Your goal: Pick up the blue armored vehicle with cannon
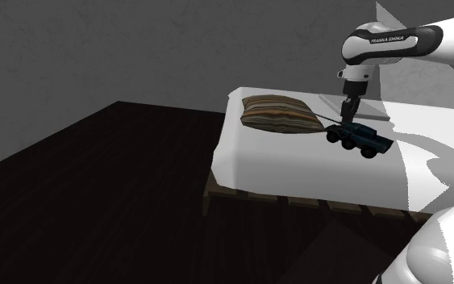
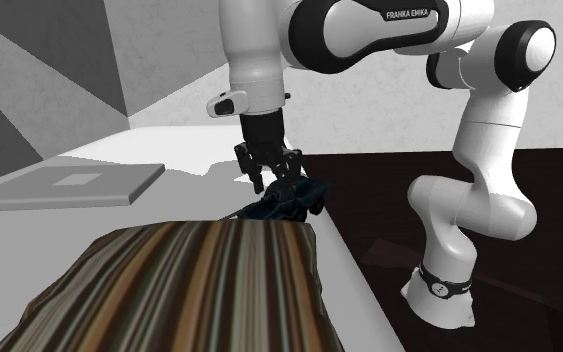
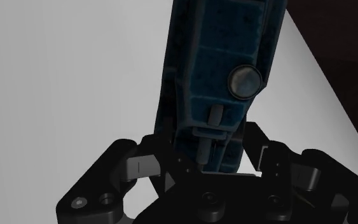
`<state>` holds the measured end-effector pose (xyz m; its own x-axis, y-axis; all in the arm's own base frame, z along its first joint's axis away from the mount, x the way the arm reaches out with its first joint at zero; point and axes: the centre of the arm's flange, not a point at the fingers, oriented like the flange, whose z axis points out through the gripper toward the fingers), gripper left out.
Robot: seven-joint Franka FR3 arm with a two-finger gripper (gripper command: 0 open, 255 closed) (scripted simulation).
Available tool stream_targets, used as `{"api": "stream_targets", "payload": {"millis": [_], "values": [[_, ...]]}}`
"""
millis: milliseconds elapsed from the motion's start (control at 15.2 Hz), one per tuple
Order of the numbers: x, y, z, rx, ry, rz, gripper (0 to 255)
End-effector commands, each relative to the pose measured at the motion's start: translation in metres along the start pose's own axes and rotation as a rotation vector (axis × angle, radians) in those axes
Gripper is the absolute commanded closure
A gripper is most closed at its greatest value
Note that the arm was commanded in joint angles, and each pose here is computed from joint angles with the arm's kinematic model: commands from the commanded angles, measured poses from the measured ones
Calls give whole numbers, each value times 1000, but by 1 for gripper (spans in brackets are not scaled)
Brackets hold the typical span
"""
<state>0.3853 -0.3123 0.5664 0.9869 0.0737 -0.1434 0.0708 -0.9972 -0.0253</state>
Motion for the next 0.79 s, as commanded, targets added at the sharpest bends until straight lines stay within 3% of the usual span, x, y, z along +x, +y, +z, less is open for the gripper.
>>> {"api": "stream_targets", "payload": {"millis": [0,528,726], "values": [[0,0,1,0,0,0,255],[-1,-1,2,0,0,0,255],[-3,-1,-14,0,0,0,255]]}}
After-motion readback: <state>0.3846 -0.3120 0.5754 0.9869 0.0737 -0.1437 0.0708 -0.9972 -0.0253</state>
